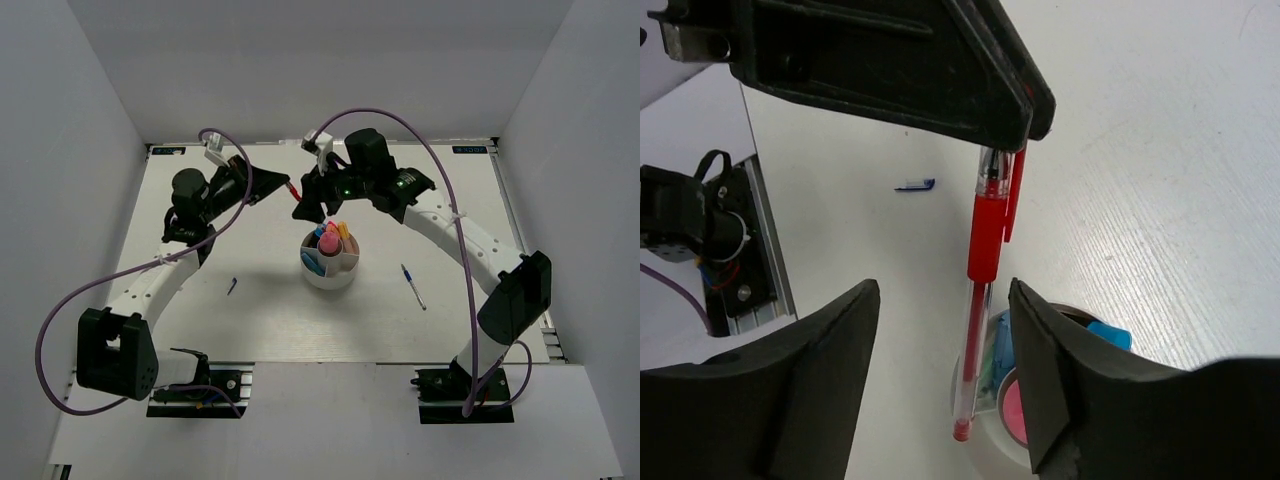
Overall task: Sort the stationery into containers
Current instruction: Close the pen cap on the pen.
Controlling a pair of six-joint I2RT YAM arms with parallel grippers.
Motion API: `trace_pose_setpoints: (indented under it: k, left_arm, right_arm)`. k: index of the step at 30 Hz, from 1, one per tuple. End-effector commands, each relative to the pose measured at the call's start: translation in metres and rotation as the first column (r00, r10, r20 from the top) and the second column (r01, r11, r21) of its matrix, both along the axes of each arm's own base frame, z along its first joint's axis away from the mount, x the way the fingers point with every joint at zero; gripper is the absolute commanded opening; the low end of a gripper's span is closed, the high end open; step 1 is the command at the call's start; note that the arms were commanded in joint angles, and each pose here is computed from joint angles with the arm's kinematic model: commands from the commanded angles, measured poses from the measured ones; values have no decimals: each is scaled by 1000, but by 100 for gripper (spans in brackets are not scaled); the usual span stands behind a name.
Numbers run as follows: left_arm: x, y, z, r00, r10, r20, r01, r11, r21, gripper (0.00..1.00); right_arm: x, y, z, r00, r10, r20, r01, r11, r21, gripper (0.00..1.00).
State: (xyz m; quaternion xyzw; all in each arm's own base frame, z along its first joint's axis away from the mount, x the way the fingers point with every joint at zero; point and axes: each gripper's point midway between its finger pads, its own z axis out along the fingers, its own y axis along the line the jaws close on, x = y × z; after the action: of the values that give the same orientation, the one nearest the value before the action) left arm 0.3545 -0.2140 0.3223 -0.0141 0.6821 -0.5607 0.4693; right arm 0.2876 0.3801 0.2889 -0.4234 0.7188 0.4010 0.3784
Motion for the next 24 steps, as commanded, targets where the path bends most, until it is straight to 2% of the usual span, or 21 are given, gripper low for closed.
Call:
trace_pose_setpoints:
  k: [1, 3, 7, 10, 12, 18, 24]
  left_arm:
    - [-2, 3, 30, 997, 6, 73, -4, 1000, -24, 0]
    - [-2, 3, 32, 997, 6, 81, -4, 1000, -25, 0]
    - [0, 6, 40, 994, 14, 109, -12, 1000, -19, 0]
    - [-2, 7, 45, 983, 4, 182, -11, 999, 36, 0]
    - [-6, 3, 44, 965, -21, 261, -12, 992, 123, 0]
    - [-23, -6, 34, 915, -129, 381, 22, 962, 272, 0]
    - [-54, -41, 19, 847, -307, 435, 154, 924, 351, 0]
  right_arm:
    - [-8, -4, 22, 999, 3, 44, -4, 999, 38, 61]
    - [-7, -8, 21, 999, -14, 44, 12, 999, 33, 66]
    - [-12, -20, 20, 999, -33, 43, 32, 999, 23, 68]
    - [-11, -37, 16, 996, -77, 34, 76, 997, 8, 68]
    - [-9, -51, 13, 993, -113, 34, 113, 994, 0, 68]
    - [5, -103, 8, 966, -254, 47, 256, 966, -32, 75]
    - [33, -163, -18, 893, -442, -82, 440, 897, -52, 77]
